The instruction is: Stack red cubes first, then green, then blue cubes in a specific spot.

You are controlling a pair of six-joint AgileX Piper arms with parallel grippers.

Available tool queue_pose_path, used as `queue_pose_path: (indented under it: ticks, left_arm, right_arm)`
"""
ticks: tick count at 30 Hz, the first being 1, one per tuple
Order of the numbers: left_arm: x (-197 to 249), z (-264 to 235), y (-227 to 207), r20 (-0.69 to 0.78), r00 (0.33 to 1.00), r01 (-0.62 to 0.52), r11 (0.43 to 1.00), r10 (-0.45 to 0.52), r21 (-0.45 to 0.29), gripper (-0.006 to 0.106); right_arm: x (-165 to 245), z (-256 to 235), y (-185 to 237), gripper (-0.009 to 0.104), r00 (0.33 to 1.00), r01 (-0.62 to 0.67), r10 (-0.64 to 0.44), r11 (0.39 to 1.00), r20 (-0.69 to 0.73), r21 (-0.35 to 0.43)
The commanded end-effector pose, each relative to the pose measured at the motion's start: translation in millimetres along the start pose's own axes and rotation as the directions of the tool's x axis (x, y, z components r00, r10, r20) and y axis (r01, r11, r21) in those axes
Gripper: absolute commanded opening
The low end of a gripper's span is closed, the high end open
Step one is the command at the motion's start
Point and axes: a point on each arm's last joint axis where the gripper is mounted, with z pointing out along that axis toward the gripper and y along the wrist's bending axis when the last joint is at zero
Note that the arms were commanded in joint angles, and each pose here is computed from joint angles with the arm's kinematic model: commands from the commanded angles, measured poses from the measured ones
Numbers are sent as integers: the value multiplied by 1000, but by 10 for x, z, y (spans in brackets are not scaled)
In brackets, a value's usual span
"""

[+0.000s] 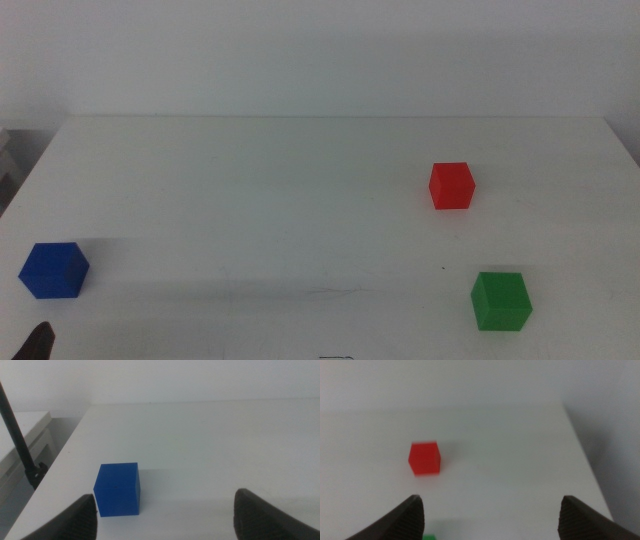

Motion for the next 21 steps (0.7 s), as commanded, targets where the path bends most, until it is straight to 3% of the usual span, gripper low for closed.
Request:
queue_pose_path:
  ticks: [1, 8, 15, 21]
  left_arm:
    - [-86, -20, -5, 96, 995, 11, 1000, -12, 7, 94]
    - [-86, -20, -5, 96, 995, 11, 1000, -12, 7, 94]
    - [-86, -20, -5, 96, 995, 11, 1000, -12, 7, 94]
    - [-86, -20, -5, 96, 995, 11, 1000, -12, 7, 94]
  right_arm:
    - [-305, 79, 7, 93, 999, 4, -4, 1000, -35, 4]
    - [-782, 571, 143, 93, 956, 30, -42, 998, -291, -46]
    - [-1083, 1090, 523, 93, 915, 72, -127, 985, -382, -154]
    - [-1200, 1636, 684, 91, 858, 10, -82, 990, -507, -144]
